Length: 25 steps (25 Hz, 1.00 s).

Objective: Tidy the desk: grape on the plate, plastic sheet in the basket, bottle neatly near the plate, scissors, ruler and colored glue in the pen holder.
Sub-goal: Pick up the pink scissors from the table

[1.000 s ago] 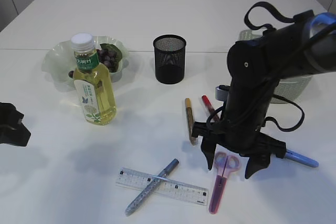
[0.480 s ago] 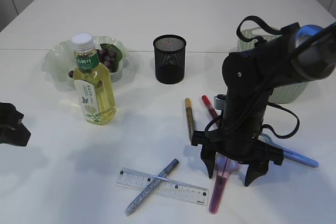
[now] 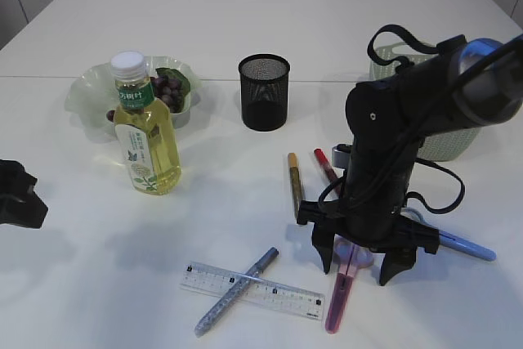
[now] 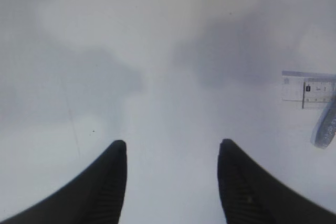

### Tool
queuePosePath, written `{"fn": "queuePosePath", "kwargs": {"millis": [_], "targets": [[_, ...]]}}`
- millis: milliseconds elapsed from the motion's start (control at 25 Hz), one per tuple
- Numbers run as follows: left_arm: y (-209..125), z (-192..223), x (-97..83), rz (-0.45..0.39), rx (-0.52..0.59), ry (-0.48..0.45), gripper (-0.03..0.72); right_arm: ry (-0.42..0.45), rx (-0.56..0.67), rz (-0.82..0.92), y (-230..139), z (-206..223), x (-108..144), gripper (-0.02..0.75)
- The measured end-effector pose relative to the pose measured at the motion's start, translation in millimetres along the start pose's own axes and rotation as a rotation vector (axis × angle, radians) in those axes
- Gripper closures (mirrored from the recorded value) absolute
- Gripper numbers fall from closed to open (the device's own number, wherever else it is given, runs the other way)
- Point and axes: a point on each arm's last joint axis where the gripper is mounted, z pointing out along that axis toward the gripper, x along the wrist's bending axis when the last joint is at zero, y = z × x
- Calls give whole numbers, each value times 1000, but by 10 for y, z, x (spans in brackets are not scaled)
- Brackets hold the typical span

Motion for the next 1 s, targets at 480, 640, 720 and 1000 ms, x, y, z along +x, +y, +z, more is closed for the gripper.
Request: {"fn": "queuePosePath", "kwargs": {"millis": [480, 640, 720, 1000], "targets": [[0, 0, 1, 1, 0, 1, 282, 7, -11, -1, 10, 0, 7, 161], [0, 0, 1, 1, 0, 1, 282, 6, -9, -1, 8, 0, 5, 161], [0, 0, 1, 1, 0, 1, 282, 2, -2, 0, 2, 0, 2, 161], [0, 0, 1, 1, 0, 1, 282, -9, 16, 3, -15, 0, -8, 161]]}}
